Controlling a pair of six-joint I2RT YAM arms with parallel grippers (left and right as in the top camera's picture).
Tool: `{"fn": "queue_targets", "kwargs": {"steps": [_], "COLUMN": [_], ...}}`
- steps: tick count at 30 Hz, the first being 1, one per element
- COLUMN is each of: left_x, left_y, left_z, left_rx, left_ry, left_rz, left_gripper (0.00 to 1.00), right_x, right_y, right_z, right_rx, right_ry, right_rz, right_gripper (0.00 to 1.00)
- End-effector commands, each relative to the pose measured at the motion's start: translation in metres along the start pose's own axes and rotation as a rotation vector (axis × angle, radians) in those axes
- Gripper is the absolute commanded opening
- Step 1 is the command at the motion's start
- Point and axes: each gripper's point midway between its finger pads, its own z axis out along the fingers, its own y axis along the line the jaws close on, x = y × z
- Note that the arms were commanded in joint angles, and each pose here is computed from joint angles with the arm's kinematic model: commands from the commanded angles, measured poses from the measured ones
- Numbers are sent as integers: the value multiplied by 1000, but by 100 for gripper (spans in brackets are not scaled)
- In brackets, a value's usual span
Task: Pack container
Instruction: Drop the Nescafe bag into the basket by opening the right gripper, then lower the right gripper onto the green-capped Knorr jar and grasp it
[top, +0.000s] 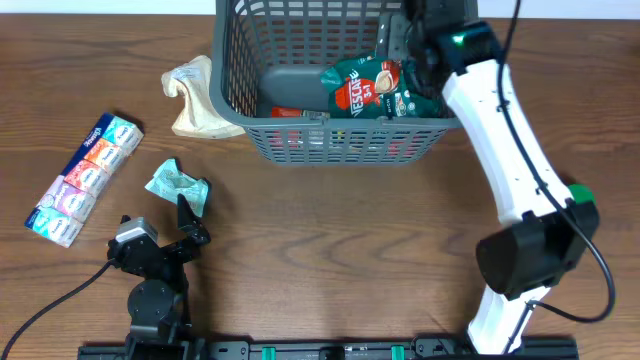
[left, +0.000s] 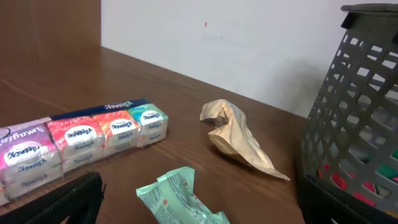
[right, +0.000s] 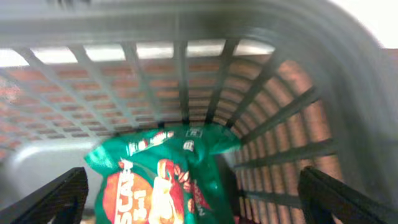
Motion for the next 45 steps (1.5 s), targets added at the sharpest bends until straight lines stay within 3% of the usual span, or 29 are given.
{"fn": "queue_targets", "kwargs": {"steps": [1,5,7,13,21,31,45], "left_x": [15,15,15,15,15,15,15], "left_y": [6,6,6,6,6,6,6], "left_z": [2,2,2,2,2,2,2], "left_rx": [-21,-21,-21,-21,-21,-21,-21], "left_ry": [30,30,30,31,30,31,30], "left_rz": [4,4,4,4,4,4,4], "left_gripper": [99,99,98,99,98,99,99], "right_x": [-58,-65,-56,-6,58,143,255], "right_y": [-47,-102,-134,-218,-286,-317,-327], "right_z": [-67,-97,-108,-123,-138,-111,-52], "right_rx": [79,217,311,496,699,821,936], "right_ry": [-175,-204,-187,-42,127,365,536], "right_rz": [158,296,392,641,873,1076,1133], "right_gripper": [87,91,98,99,99,99,99]}}
